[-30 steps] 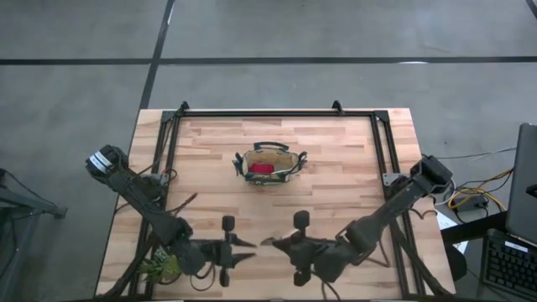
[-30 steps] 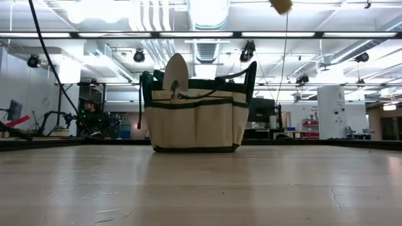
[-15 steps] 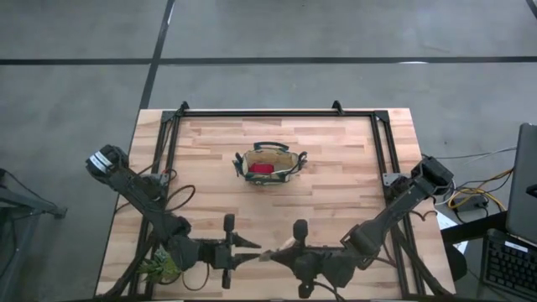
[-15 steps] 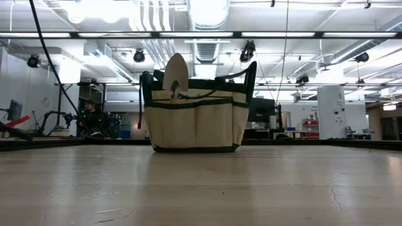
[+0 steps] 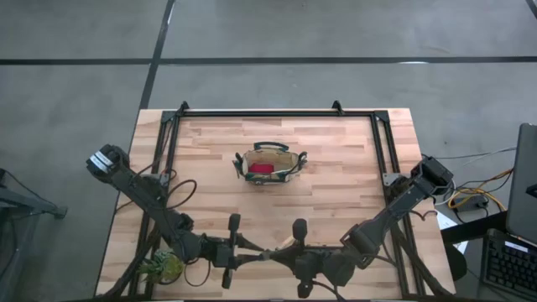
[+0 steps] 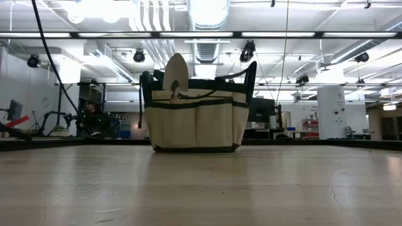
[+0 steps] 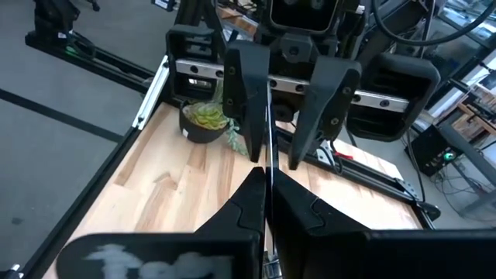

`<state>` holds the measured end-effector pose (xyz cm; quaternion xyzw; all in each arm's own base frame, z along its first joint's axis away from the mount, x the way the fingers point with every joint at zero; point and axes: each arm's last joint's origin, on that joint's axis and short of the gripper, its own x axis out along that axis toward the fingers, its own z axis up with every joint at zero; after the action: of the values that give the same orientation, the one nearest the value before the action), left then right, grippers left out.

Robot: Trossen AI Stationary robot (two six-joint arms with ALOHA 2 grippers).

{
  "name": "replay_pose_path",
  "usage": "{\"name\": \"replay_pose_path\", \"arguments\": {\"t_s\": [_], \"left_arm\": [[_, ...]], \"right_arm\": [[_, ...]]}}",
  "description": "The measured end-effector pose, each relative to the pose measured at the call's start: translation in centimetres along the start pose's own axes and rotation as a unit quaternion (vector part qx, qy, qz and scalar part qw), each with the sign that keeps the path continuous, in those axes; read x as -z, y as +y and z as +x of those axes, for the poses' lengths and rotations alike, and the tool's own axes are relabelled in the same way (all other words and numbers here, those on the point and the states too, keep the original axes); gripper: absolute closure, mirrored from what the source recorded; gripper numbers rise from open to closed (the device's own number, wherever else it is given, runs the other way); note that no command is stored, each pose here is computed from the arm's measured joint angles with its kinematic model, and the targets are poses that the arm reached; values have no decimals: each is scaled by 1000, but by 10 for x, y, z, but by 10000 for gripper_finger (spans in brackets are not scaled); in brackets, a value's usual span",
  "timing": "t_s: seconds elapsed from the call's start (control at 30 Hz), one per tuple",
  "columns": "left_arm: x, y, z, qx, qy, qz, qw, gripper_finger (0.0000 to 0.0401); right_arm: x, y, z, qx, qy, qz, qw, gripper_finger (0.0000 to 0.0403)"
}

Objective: Pick & Place Garden tools in Gardening bag
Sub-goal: Put the brown trowel into the light brown gardening bag

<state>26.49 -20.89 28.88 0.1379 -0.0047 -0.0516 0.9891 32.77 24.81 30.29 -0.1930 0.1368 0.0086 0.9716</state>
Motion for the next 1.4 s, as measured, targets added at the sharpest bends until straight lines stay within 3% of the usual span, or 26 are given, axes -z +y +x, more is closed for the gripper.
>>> {"name": "replay_pose_path", "arguments": {"t_s": [0.23, 0.57, 1.03, 1.4], "left_arm": [[-2, -1, 1, 30, -11, 5, 999, 391], [3, -1, 1, 21, 8, -9, 1000, 398], [11, -1, 1, 16, 50, -12, 999, 400], [20, 9, 7, -16, 96, -52, 994, 401]], "right_arm": [[0, -1, 1, -2, 0, 4, 1000, 394], [8, -1, 2, -1, 34, 39, 999, 386], [20, -4, -1, 9, 87, 63, 994, 282], [15, -13, 0, 10, 80, 74, 994, 257]]}}
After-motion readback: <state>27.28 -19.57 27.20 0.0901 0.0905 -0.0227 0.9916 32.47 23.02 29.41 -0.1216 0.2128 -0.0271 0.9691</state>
